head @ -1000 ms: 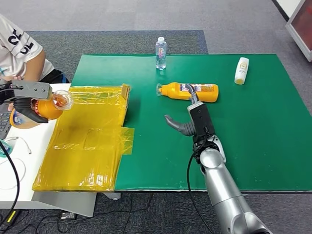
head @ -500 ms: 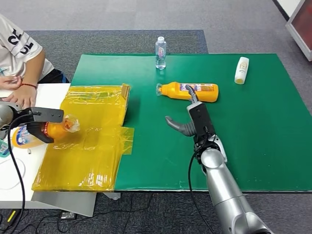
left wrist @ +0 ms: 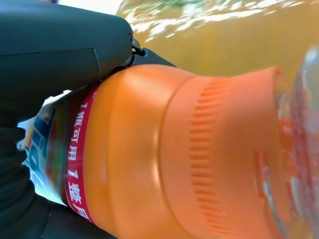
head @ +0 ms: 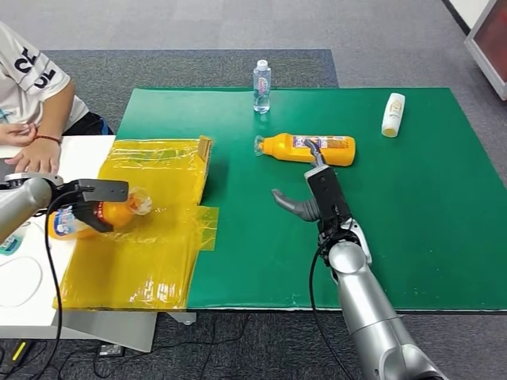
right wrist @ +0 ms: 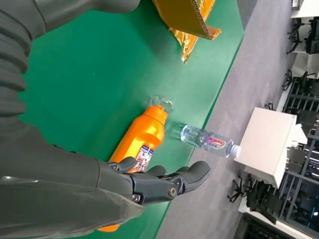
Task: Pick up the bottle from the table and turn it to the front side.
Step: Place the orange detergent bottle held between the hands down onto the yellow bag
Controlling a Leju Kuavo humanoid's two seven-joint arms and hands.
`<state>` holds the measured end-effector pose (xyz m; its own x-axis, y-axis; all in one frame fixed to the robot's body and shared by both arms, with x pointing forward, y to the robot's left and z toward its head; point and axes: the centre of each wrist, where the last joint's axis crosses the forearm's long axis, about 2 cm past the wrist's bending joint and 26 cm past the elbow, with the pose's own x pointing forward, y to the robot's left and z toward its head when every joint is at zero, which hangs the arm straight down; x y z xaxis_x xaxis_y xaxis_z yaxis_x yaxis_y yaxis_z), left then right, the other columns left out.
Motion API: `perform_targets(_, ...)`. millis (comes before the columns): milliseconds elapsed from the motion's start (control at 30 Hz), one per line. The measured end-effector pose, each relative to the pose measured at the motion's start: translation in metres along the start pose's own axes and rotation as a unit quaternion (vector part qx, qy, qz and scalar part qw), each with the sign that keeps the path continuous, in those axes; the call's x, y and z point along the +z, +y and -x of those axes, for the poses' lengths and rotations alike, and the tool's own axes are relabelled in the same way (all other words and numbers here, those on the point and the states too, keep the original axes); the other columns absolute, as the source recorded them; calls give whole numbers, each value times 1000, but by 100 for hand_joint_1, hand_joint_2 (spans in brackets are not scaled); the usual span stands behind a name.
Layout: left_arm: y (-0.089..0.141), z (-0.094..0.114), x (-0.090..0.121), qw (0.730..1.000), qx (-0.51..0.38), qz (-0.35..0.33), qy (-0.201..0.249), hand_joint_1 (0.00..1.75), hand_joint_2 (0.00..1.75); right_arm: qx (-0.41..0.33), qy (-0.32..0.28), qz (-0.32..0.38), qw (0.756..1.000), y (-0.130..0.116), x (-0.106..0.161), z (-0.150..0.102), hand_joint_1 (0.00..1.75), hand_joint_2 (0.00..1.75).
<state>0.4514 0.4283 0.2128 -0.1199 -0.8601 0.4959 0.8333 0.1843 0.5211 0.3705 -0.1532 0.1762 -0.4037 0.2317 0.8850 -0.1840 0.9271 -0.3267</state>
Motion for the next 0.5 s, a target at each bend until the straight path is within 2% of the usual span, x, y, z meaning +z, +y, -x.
perform_targets(233, 13, -54, -28, 999, -21, -3, -34, 175, 175, -1, 3, 8, 1000, 0, 0, 0, 0, 175)
perform_targets(367, 14, -75, -39, 998, -29, 0, -54, 175, 175, 2, 5, 14, 1000, -2, 1, 2, 0, 175)
perform_targets(500, 16, -88, -44, 996, -29, 0, -79, 175, 175, 6, 7, 17, 1000, -5, 2, 4, 0, 175)
